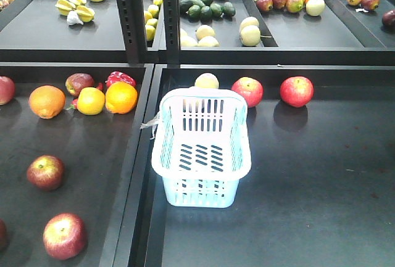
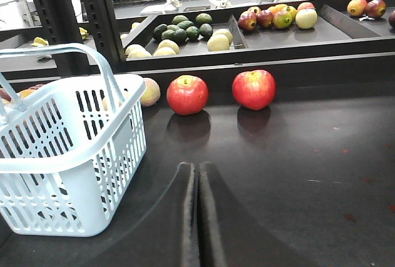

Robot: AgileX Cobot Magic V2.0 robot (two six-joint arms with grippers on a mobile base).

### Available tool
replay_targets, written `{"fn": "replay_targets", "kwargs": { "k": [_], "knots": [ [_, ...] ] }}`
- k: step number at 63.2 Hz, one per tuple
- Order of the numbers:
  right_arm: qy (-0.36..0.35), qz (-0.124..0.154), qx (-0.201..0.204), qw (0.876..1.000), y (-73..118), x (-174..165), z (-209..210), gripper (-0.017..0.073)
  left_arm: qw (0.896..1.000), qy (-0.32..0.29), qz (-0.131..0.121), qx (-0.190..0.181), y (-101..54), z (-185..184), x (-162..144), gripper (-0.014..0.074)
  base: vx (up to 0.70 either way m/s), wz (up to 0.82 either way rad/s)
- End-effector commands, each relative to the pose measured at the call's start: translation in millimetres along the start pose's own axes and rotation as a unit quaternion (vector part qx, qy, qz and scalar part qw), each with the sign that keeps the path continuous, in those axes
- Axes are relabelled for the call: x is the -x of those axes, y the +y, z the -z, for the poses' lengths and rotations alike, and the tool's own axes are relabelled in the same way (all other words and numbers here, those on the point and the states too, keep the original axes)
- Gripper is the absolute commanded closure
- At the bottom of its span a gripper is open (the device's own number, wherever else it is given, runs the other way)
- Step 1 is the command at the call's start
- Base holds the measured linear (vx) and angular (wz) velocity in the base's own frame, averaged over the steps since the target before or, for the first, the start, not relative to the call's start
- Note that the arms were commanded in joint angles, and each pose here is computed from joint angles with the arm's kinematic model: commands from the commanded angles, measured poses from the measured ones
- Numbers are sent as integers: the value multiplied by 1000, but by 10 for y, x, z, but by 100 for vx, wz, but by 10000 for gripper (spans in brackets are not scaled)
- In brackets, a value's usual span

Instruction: Pick three apples into basket with both arms

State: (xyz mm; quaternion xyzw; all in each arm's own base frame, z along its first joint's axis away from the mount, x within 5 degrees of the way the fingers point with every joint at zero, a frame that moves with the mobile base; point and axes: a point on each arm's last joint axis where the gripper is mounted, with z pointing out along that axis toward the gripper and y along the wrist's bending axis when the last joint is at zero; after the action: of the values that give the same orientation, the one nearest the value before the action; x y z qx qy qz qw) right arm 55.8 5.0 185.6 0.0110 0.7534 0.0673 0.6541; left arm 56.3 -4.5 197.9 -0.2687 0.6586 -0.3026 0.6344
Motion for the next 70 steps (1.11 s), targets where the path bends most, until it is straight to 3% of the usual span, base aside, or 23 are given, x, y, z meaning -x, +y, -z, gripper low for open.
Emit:
{"fn": "replay_targets", "kwargs": {
  "k": [1,4,7,9,12,16,20,28,34,39,45,49,58,70],
  "knots": [
    [-32,7,0,999,-2,19,-1,564,995,-39,94,-21,-8,1,52,600,0,0],
    [-32,7,0,999,-2,19,-1,564,983,-44,176,-27,-11,2,65,600,0,0],
    [-32,7,0,999,-2,19,-1,564,962,-46,267,-32,-11,3,74,600,0,0],
    [-32,7,0,999,-2,19,-1,564,948,-45,312,-37,-29,7,91,600,0,0],
    [-32,7,0,999,-2,19,-1,564,934,-40,352,-47,-91,20,130,600,0,0],
    [-32,7,0,999,-2,19,-1,564,933,-30,353,-70,-247,58,227,600,0,0],
    [-32,7,0,999,-2,19,-1,564,944,-25,313,-104,-464,132,369,600,0,0],
    [-32,7,0,999,-2,19,-1,564,972,-46,149,-174,-944,363,704,600,0,-1],
    [-32,7,0,999,-2,19,-1,564,979,-36,36,-195,-1240,432,874,600,0,0],
    [-32,7,0,999,-2,19,-1,564,980,-2,-34,-197,-1420,364,950,596,0,0],
    [-32,7,0,999,-2,19,-1,564,973,41,-110,-199,-1601,211,1025,570,0,0],
    [-32,7,0,999,-2,19,-1,564,966,75,-147,-199,-1688,24,1053,531,0,0],
    [-32,7,0,999,-2,19,-1,564,937,135,-229,-227,-1860,-422,1095,363,0,0],
    [-32,7,0,999,-2,19,-1,564,894,217,-283,-270,-1964,-1197,1066,83,0,0]
  ]
}}
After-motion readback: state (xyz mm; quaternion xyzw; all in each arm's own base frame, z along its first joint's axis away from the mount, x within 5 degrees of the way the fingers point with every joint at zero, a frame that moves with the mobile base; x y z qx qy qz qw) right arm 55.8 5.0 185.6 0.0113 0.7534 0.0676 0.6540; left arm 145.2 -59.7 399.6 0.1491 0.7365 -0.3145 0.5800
